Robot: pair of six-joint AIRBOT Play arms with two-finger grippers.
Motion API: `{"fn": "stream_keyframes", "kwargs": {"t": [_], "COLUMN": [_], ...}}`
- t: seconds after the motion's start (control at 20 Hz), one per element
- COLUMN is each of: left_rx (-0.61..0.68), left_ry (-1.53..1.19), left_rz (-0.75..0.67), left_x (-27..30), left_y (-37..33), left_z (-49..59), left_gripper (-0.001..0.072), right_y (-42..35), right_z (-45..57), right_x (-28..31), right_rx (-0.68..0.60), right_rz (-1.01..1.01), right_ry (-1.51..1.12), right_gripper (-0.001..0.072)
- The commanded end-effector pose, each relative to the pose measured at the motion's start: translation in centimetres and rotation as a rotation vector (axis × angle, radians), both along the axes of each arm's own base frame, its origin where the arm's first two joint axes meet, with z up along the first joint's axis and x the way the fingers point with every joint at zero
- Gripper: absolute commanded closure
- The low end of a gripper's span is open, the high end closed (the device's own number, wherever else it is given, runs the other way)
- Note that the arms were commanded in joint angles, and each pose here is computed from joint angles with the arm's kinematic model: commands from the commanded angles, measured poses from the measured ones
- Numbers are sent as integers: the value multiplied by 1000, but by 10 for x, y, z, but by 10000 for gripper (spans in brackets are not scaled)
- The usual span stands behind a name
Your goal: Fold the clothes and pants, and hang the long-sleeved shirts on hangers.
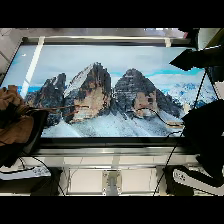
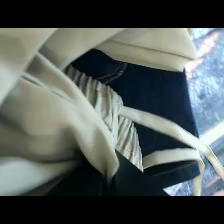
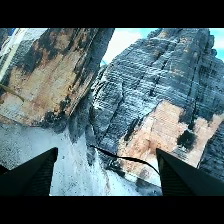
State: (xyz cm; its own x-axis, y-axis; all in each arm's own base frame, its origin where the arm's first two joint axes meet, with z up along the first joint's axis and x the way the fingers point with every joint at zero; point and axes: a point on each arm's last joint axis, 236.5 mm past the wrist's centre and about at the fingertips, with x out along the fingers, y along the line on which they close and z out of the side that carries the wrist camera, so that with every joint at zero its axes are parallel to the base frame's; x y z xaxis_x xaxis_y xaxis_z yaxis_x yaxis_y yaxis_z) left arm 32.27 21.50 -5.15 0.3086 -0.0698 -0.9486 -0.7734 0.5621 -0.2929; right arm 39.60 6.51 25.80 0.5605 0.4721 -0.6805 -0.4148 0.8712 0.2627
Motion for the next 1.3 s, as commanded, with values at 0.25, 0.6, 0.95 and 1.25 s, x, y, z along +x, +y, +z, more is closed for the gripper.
{"fn": "stream_keyframes", "kwargs": {"t": [0.25, 0.6, 0.95, 1.25], "left_rx": [-169, -376, -610, -650], "left_ry": [-959, -1008, -786, -810], "left_rz": [-345, -1002, -1125, -1045], "left_x": [106, 38, -4, 78], "left_y": [-137, -420, -665, -705], "left_z": [257, 298, 174, 145], "left_gripper": [697, 696, 697, -9], "right_y": [-14, -29, -52, -93], "right_z": [18, 37, 21, 4], "right_x": [-39, -49, -38, -15], "right_rx": [-135, -216, -272, -337], "right_rz": [31, -4, -76, -193], "right_ry": [43, 12, 43, 56], "right_gripper": [101, 102, 122, 129]}}
